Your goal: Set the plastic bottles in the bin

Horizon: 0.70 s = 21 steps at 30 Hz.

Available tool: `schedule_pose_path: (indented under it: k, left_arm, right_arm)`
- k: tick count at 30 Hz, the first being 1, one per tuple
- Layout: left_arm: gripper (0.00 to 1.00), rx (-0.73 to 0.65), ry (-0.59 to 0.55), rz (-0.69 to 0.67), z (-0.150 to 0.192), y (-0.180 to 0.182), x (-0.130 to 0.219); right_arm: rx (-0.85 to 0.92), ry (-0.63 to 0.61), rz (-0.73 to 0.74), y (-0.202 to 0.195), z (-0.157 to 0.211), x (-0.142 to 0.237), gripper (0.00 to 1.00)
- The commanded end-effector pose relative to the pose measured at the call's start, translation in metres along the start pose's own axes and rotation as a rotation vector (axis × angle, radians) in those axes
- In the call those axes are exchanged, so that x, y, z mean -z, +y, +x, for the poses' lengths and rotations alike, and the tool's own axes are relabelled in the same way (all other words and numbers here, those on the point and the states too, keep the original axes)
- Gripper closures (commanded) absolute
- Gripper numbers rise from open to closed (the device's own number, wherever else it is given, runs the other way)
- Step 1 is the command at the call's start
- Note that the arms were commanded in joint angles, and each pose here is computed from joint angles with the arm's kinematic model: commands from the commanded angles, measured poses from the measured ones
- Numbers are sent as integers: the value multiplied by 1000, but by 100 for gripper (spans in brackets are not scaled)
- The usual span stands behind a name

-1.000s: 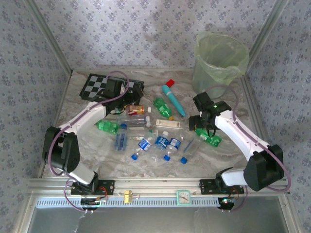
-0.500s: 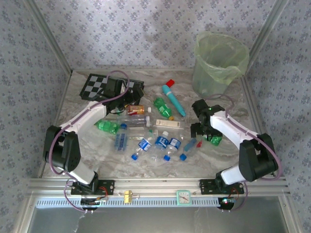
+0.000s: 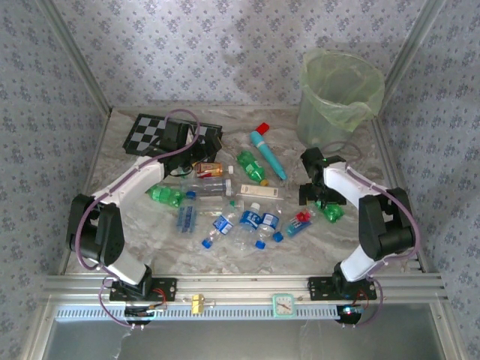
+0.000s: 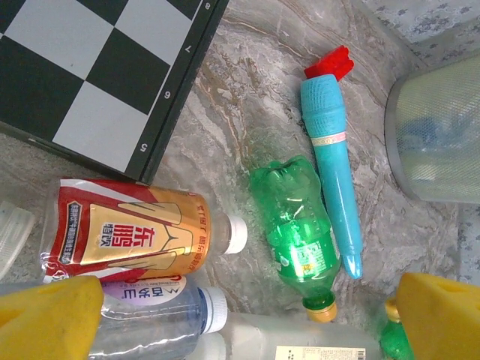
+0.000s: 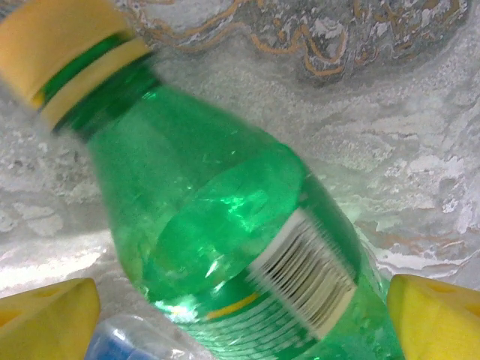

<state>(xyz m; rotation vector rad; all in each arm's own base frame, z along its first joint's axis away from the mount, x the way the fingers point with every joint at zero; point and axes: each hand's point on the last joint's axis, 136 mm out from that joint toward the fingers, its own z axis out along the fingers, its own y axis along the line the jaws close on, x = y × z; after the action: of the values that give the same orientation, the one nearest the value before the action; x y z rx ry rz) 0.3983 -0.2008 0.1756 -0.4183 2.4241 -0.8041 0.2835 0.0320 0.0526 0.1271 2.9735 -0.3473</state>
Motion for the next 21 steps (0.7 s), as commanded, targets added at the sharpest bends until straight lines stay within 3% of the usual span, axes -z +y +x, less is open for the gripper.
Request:
schedule_pose_path:
  k: [1, 8, 21]
  left_arm:
    - [0, -23, -9, 5, 0, -2, 10]
    - [0, -17, -54, -14, -6, 4, 21]
    - [0, 10, -115, -32, -16, 14, 34]
  right_arm:
    - [-10, -7, 3, -4, -9, -3, 1]
    - [-29, -4, -3, -9, -13, -11, 7]
    - [-17, 3, 11, -11, -12, -18, 34]
